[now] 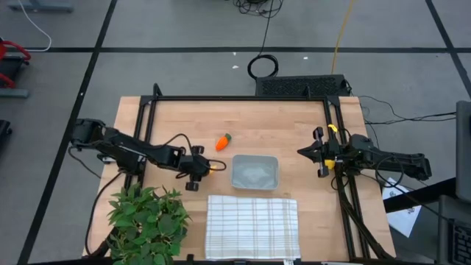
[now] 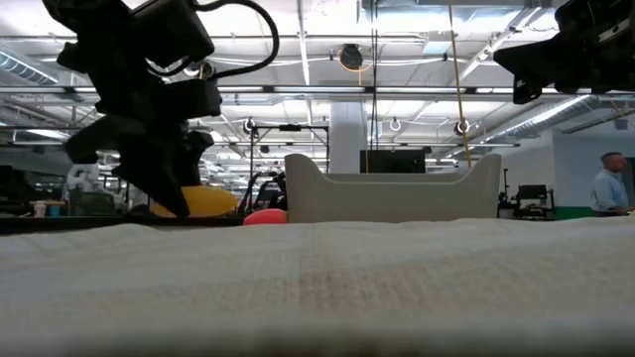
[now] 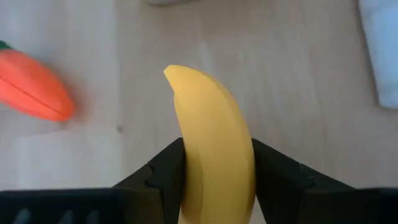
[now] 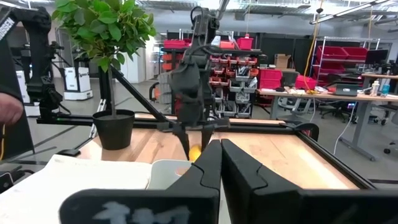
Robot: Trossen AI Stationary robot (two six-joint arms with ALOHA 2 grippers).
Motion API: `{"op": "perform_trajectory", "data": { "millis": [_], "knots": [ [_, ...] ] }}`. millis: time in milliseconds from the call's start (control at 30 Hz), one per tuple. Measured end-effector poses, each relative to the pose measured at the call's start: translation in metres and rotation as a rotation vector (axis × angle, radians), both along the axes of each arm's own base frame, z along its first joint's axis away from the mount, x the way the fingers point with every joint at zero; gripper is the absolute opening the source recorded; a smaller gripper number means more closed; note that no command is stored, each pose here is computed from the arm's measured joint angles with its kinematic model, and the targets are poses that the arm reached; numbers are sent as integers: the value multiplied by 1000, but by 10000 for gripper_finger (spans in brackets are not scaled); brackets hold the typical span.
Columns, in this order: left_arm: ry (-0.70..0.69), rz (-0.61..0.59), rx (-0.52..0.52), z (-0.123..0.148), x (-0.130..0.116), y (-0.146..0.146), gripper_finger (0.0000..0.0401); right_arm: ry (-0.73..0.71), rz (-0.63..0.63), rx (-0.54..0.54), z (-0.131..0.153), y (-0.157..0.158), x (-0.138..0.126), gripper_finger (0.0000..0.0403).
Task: Pick and placing Produce into tupperware
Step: Put the banana into the gray bin
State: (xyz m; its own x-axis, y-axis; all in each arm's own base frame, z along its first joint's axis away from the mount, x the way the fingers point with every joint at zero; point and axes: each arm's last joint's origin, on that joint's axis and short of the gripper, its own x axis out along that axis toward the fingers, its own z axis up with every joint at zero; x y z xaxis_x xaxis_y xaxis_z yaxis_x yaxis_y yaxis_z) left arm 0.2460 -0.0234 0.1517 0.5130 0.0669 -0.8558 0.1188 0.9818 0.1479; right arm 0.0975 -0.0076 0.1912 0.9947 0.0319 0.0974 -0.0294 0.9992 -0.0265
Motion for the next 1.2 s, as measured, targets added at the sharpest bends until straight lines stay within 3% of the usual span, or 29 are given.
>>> {"op": "perform_trajectory", "data": {
  "millis": [333,633,933,1200],
  "knots": [
    [-176,82,73,40,-12,21,147,10,0,1,-1,0,1,0],
    [-443,227,-12,65,-4,39,153,17,0,1,-1,0,2,0],
    [-461,172,-92,60,17,39,146,17,-1,-7,-1,0,2,0],
    [-511,74,-118,83,33,38,152,18,-1,-9,-1,0,2,0]
  ]
}}
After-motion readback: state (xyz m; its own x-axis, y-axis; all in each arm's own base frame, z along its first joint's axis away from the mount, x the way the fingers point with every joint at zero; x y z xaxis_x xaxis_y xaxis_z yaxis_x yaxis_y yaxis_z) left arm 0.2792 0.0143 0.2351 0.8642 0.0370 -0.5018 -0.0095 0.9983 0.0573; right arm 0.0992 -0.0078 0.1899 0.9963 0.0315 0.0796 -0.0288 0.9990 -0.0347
